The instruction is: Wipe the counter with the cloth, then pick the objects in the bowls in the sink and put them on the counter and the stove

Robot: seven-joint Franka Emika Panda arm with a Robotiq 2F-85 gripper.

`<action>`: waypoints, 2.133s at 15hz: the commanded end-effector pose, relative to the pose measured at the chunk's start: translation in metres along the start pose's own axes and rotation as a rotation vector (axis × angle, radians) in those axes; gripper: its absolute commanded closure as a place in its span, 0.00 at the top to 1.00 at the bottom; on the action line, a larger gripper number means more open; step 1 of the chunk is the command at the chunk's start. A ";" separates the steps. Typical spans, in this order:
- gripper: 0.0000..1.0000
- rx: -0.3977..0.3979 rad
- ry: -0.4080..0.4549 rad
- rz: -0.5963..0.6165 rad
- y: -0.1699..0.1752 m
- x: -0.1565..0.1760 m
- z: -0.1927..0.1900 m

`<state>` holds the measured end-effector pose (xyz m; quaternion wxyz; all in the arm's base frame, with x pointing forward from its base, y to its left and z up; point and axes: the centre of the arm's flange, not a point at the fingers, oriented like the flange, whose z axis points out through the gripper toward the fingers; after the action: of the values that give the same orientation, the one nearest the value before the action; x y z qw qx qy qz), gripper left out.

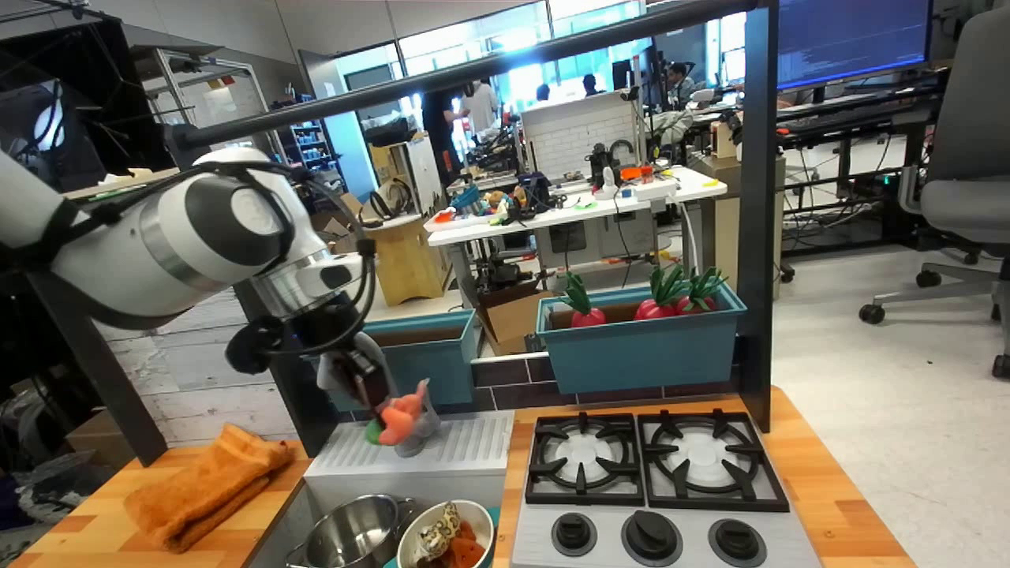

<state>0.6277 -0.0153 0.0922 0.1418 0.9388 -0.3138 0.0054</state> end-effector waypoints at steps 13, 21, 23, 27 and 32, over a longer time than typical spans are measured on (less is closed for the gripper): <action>0.01 0.140 0.128 0.565 0.121 0.138 0.051; 0.17 0.081 0.156 0.619 0.132 0.152 0.086; 0.35 0.083 0.136 0.611 0.132 0.147 0.081; 0.40 0.081 0.131 0.602 0.135 0.141 0.087; 0.84 -0.014 0.013 0.466 0.131 0.095 0.067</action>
<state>0.6481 -0.2179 0.0527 0.1263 0.8160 -0.5554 0.0987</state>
